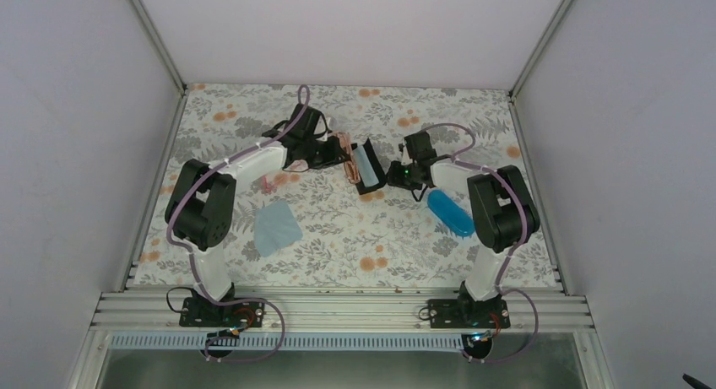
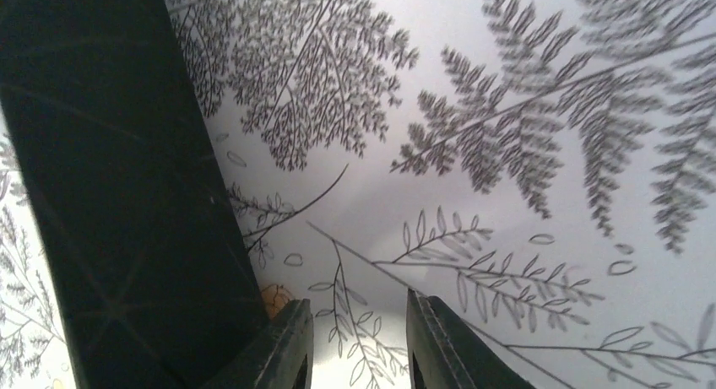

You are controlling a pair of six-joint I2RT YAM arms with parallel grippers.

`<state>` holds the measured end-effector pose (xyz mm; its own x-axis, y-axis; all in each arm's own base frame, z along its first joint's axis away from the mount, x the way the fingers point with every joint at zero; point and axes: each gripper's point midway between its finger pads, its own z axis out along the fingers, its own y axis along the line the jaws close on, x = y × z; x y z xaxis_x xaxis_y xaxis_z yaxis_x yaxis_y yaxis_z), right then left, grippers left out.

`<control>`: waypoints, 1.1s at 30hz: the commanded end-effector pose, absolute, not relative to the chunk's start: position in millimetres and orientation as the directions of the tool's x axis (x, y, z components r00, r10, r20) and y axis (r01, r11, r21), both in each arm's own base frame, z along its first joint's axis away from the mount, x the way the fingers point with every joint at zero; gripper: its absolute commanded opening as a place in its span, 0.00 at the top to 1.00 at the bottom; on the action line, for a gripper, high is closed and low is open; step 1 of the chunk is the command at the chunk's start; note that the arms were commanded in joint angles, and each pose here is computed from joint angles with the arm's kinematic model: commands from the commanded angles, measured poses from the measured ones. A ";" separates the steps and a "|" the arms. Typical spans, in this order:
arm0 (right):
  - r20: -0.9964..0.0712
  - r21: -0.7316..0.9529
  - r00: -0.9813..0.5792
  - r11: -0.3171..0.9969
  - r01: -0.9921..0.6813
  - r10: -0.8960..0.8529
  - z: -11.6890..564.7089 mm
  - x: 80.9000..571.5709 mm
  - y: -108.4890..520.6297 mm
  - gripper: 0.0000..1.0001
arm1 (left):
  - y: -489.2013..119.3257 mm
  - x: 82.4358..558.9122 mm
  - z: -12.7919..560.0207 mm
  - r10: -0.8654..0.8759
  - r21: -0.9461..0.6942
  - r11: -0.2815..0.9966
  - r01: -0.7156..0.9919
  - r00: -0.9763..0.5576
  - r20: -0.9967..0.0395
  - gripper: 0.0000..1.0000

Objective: Organize the sunglasses
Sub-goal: Adjust the sunglasses case at the center of the board, then place the sunglasses in the sunglasses case.

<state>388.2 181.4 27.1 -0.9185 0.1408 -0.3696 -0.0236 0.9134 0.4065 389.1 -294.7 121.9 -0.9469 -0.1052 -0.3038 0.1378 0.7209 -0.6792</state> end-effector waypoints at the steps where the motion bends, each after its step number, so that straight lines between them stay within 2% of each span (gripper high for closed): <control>1: -0.352 0.452 -0.930 0.889 -0.069 0.106 21.2 377.0 193.7 0.69 | -304.2 392.3 125.7 -0.079 -0.690 0.708 0.154 -0.953 -0.293 0.94; 5: -0.339 0.458 -0.934 0.887 -0.058 0.114 18.2 367.6 193.3 0.69 | -306.7 395.4 119.9 -0.062 -0.678 0.720 0.148 -0.959 -0.276 0.93; 10: -0.361 0.363 -0.907 0.929 0.077 0.216 17.2 371.0 163.0 0.69 | -317.9 396.0 116.5 -0.047 -0.674 0.725 0.141 -0.966 -0.253 0.92; 14: -0.405 0.318 -0.871 0.936 0.150 0.277 29.6 370.4 144.5 0.68 | -323.7 397.1 109.9 -0.060 -0.667 0.738 0.102 -0.974 -0.216 0.92; 20: -0.489 0.329 -0.813 0.930 0.165 0.317 65.8 364.3 131.7 0.68 | -323.1 397.0 102.6 -0.134 -0.673 0.740 -0.013 -0.983 -0.129 0.92; 23: -0.540 0.356 -0.799 0.932 0.067 0.264 87.1 361.4 142.4 0.68 | -327.5 390.5 99.0 -0.148 -0.688 0.721 -0.078 -0.988 -0.044 0.92; 26: -0.609 0.381 -0.780 0.915 -0.132 0.142 112.4 354.1 170.2 0.69 | -331.2 386.8 95.9 -0.156 -0.688 0.714 -0.132 -0.987 0.027 0.92; 33: -0.749 0.320 -0.657 0.821 -0.474 -0.088 172.2 327.6 243.1 0.70 | -327.9 383.2 106.6 -0.217 -0.658 0.717 -0.230 -0.971 0.102 0.96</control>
